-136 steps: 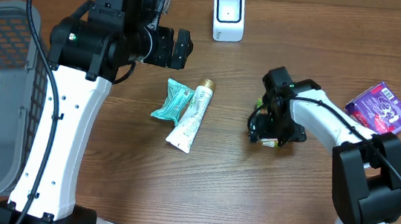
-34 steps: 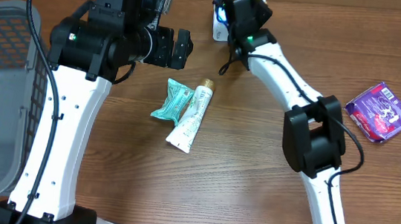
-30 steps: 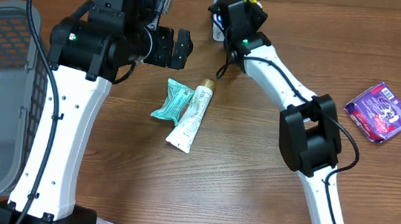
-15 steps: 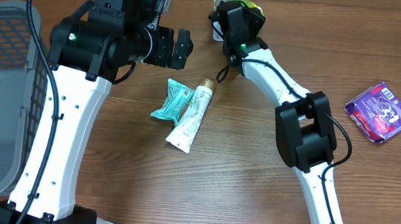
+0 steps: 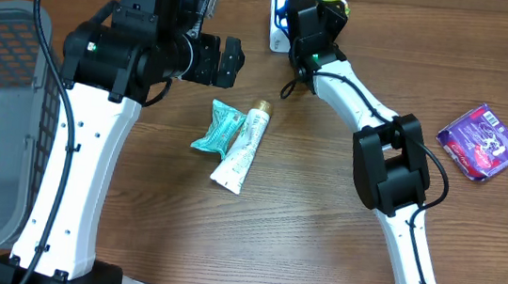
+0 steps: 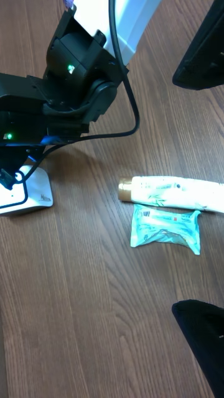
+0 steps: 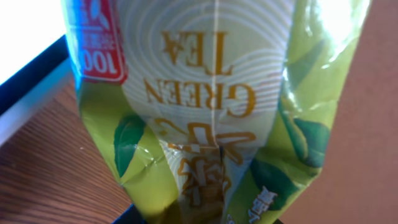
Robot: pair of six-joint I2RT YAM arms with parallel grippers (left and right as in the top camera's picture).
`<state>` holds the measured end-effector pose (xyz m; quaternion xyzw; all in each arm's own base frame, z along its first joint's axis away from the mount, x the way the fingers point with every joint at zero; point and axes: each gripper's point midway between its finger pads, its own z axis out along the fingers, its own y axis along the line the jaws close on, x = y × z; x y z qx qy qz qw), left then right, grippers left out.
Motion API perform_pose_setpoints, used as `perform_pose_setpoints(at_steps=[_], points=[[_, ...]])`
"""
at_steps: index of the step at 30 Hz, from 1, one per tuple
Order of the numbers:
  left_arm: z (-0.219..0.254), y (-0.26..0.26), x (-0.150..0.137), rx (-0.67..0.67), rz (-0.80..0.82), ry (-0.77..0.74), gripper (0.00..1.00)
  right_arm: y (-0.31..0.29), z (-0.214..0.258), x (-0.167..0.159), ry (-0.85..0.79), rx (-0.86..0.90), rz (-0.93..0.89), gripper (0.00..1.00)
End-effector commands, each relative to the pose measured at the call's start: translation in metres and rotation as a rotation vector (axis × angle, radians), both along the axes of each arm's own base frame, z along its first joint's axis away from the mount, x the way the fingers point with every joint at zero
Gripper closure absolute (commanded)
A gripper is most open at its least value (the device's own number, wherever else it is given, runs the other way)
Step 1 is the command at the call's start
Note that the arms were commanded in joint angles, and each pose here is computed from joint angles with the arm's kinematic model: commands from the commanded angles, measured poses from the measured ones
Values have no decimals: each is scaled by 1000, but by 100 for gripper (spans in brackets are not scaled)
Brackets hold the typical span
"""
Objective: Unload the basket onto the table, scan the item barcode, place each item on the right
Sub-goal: 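Hold the juice box in front of the scanner with the right gripper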
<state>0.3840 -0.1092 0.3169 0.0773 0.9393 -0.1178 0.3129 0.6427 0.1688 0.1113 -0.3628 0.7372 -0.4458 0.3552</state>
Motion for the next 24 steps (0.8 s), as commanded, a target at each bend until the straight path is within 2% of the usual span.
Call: perform_pose_setpoints(at_steps=[1,14,24], points=[[-2,-2,2,1,-14,3,1,-5,35,1,-81,2,-53,96],[-2,-2,2,1,-14,3,1,6,75,-7,-138,24,-47,96],[-2,-2,2,1,-13,3,0,17,89,-17,-123,17,-26,96]])
